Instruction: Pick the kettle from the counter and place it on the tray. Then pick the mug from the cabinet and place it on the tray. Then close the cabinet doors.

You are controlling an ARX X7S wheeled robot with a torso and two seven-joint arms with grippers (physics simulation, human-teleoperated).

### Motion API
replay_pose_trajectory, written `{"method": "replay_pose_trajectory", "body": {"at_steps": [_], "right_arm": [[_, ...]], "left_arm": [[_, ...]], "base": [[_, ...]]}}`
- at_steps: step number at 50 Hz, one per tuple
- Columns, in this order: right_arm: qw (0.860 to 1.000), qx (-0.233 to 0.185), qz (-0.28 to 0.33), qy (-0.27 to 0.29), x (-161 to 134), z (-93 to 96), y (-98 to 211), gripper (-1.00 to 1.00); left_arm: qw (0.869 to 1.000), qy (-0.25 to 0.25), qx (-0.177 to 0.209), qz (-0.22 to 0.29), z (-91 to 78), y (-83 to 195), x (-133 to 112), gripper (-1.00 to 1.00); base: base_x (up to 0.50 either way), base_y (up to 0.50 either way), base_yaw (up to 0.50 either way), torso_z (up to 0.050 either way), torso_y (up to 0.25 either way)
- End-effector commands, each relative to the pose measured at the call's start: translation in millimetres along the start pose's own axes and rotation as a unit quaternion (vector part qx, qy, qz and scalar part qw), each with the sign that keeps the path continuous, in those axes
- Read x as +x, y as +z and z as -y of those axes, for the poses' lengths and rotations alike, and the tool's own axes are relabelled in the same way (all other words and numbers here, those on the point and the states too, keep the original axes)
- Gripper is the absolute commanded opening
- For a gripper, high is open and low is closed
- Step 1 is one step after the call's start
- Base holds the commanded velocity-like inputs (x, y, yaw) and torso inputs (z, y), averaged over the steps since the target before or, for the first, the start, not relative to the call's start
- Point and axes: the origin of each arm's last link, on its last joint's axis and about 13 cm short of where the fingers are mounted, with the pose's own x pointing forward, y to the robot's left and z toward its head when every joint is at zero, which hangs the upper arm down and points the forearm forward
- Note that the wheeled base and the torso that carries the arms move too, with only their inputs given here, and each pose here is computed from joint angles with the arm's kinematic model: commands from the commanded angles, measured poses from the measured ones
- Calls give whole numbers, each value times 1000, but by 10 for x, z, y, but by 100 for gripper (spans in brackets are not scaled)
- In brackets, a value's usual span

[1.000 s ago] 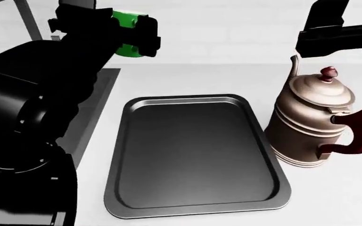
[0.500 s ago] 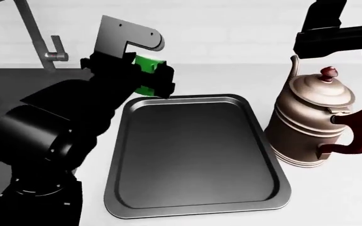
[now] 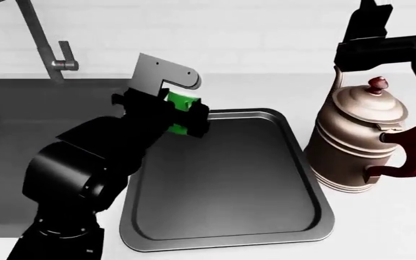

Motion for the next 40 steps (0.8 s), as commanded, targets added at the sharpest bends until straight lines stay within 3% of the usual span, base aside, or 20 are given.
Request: {"method": "replay_pose_trajectory", "body": {"at_steps": [1,12,13,30,34,40], "right_arm": [[1000,0,-3,1,8,-9,-26,100],[1000,1,-5,1,17,-11,-48,100],[1000,1,-5,1,15,-11,-49,100],[1000,2,-6,0,18,-10,-53,100],[1000,2,-4,-1,11,-4,-34,100],[1000,-12,-2,-9,-32,27,69,100]], "left_arm": [[1000,1,-6,-11,18,-112,37,-100],[1000,2,-13,-11,2,-113,56,-100],[1000,1,-13,-11,0,-114,55,100],[1000,8,-21,-5,-66,-69,55,100],[999,9,-32,18,-112,86,2,100],[995,14,-39,94,-212,561,-262,100]], "base": [[0,0,0,0,10],[0,0,0,0,0],[0,0,0,0,0],[0,0,0,0,0],[0,0,0,0,0],[0,0,0,0,0]]}}
